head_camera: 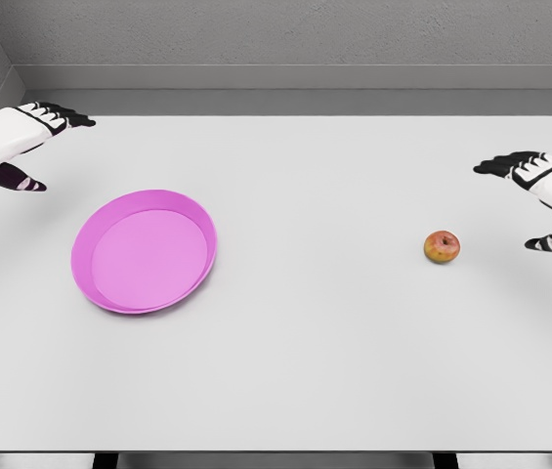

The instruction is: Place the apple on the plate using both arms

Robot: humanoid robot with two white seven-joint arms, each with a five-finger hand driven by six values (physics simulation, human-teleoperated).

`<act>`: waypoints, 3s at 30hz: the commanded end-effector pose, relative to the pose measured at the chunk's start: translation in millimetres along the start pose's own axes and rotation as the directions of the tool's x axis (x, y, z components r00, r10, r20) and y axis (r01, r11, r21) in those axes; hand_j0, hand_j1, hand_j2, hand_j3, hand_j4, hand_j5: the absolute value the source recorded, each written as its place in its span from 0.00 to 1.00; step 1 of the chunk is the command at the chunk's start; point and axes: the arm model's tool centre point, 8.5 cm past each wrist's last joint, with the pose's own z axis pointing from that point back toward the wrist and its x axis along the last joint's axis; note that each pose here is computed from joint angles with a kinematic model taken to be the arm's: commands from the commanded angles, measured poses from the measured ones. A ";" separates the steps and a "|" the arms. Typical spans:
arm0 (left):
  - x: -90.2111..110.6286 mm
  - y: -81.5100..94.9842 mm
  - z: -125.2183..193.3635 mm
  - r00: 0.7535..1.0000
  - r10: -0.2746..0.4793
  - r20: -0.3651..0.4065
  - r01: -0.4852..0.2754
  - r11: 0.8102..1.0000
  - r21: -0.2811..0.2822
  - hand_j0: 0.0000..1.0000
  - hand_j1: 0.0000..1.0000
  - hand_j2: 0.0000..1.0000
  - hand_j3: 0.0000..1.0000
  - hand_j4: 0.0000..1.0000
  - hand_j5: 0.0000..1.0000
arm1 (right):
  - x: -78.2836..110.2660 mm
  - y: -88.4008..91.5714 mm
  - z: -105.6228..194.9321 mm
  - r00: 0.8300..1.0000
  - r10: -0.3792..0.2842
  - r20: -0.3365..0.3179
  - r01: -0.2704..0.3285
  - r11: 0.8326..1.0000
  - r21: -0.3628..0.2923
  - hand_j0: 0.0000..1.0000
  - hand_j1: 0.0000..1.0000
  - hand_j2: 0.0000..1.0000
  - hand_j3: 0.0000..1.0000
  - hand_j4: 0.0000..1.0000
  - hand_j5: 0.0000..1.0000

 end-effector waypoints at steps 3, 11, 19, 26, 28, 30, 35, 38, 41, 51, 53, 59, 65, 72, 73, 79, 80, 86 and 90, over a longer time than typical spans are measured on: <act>1.8 2.1 -0.3 1.000 0.001 0.006 -0.001 1.000 0.006 1.00 1.00 1.00 1.00 1.00 1.00 | 0.4 0.6 -0.7 1.000 -0.007 0.002 0.007 1.000 -0.003 1.00 1.00 1.00 1.00 1.00 1.00; 1.5 1.7 0.1 1.000 -0.001 0.005 0.001 1.000 0.004 1.00 1.00 1.00 1.00 1.00 1.00 | 3.1 31.4 -29.6 0.994 -0.075 -0.079 0.085 0.989 0.121 1.00 1.00 1.00 1.00 1.00 1.00; 2.9 2.0 -0.6 1.000 -0.003 0.010 0.003 1.000 0.004 1.00 1.00 1.00 1.00 1.00 1.00 | 12.0 55.5 -61.9 0.984 -0.106 -0.141 0.140 0.957 0.252 1.00 1.00 1.00 1.00 1.00 1.00; 4.8 3.4 -0.8 1.000 -0.007 0.015 0.007 1.000 0.007 1.00 1.00 1.00 1.00 1.00 1.00 | 13.0 68.4 -87.3 0.978 -0.117 -0.170 0.168 0.932 0.321 1.00 1.00 1.00 1.00 1.00 1.00; 5.6 3.2 -1.1 1.000 -0.008 0.018 0.008 1.000 0.006 1.00 1.00 1.00 1.00 1.00 1.00 | 10.2 65.1 -87.9 0.975 -0.114 -0.192 0.172 0.933 0.316 1.00 1.00 1.00 1.00 1.00 1.00; 5.6 3.2 -1.1 1.000 -0.008 0.018 0.008 1.000 0.006 1.00 1.00 1.00 1.00 1.00 1.00 | 8.9 66.0 -87.4 0.971 -0.116 -0.211 0.182 0.926 0.330 1.00 1.00 1.00 1.00 1.00 1.00; 5.5 3.6 -0.9 1.000 -0.008 0.017 0.008 1.000 0.008 1.00 1.00 1.00 1.00 1.00 1.00 | 6.2 67.5 -87.0 0.966 -0.118 -0.229 0.191 0.924 0.330 1.00 1.00 1.00 1.00 1.00 1.00; 5.9 3.9 -1.1 1.000 -0.009 0.019 0.008 1.000 0.008 1.00 1.00 1.00 1.00 1.00 1.00 | 6.7 67.5 -87.1 0.967 -0.118 -0.228 0.191 0.924 0.332 1.00 1.00 1.00 1.00 1.00 1.00; 5.9 3.9 -1.1 1.000 -0.009 0.018 0.008 1.000 0.008 1.00 1.00 1.00 1.00 1.00 1.00 | 7.8 71.1 -86.2 0.967 -0.118 -0.225 0.195 0.913 0.358 0.86 0.86 0.86 0.86 0.86 0.86; 5.5 3.6 -0.9 1.000 -0.008 0.017 0.008 1.000 0.008 1.00 1.00 1.00 1.00 1.00 1.00 | 11.1 73.4 -85.4 0.971 -0.117 -0.209 0.193 0.899 0.392 0.53 0.53 0.53 0.53 0.53 0.53; 5.5 3.6 -0.9 1.000 -0.008 0.017 0.008 1.000 0.008 1.00 1.00 1.00 1.00 1.00 1.00 | 11.8 74.0 -85.3 0.971 -0.117 -0.207 0.192 0.898 0.395 0.50 0.50 0.50 0.50 0.50 0.50; 5.5 3.6 -0.9 1.000 -0.008 0.017 0.008 1.000 0.008 1.00 1.00 1.00 1.00 1.00 1.00 | 14.0 73.6 -85.8 0.975 -0.117 -0.190 0.185 0.899 0.396 0.42 0.42 0.42 0.42 0.42 0.42; 5.7 4.3 -0.9 1.000 -0.009 0.018 0.009 1.000 0.010 1.00 1.00 1.00 1.00 1.00 1.00 | 14.3 72.3 -86.1 0.975 -0.116 -0.189 0.183 0.901 0.394 0.41 0.41 0.41 0.41 0.41 0.41; 5.3 4.0 -0.7 1.000 -0.008 0.017 0.008 1.000 0.008 1.00 1.00 1.00 1.00 1.00 1.00 | 16.1 66.9 -86.5 0.977 -0.111 -0.180 0.176 0.901 0.398 0.37 0.37 0.37 0.37 0.37 0.37; 5.5 4.8 -0.7 1.000 -0.009 0.017 0.009 1.000 0.011 1.00 1.00 1.00 1.00 1.00 1.00 | 15.8 64.3 -87.3 0.978 -0.108 -0.180 0.172 0.903 0.393 0.37 0.37 0.37 0.37 0.37 0.37; 5.1 5.0 -0.2 1.000 -0.010 0.016 0.009 1.000 0.011 1.00 1.00 1.00 1.00 1.00 1.00 | 16.0 55.8 -89.8 0.979 -0.103 -0.174 0.163 0.911 0.379 0.37 0.37 0.37 0.37 0.37 0.37; 5.1 5.0 -0.2 1.000 -0.010 0.016 0.009 1.000 0.011 1.00 1.00 1.00 1.00 1.00 1.00 | 15.9 55.1 -90.0 0.980 -0.102 -0.174 0.162 0.912 0.378 0.37 0.37 0.37 0.37 0.37 0.37; 4.7 5.1 0.4 1.000 -0.010 0.015 0.010 1.000 0.010 1.00 1.00 1.00 1.00 1.00 1.00 | 26.2 47.0 -93.0 0.984 -0.102 -0.146 0.149 0.918 0.367 0.36 0.36 0.36 0.36 0.36 0.36; 4.7 5.1 0.4 1.000 -0.010 0.015 0.010 1.000 0.010 1.00 1.00 1.00 1.00 1.00 1.00 | 30.1 42.5 -96.3 0.986 -0.103 -0.128 0.142 0.923 0.357 0.35 0.35 0.35 0.35 0.35 0.35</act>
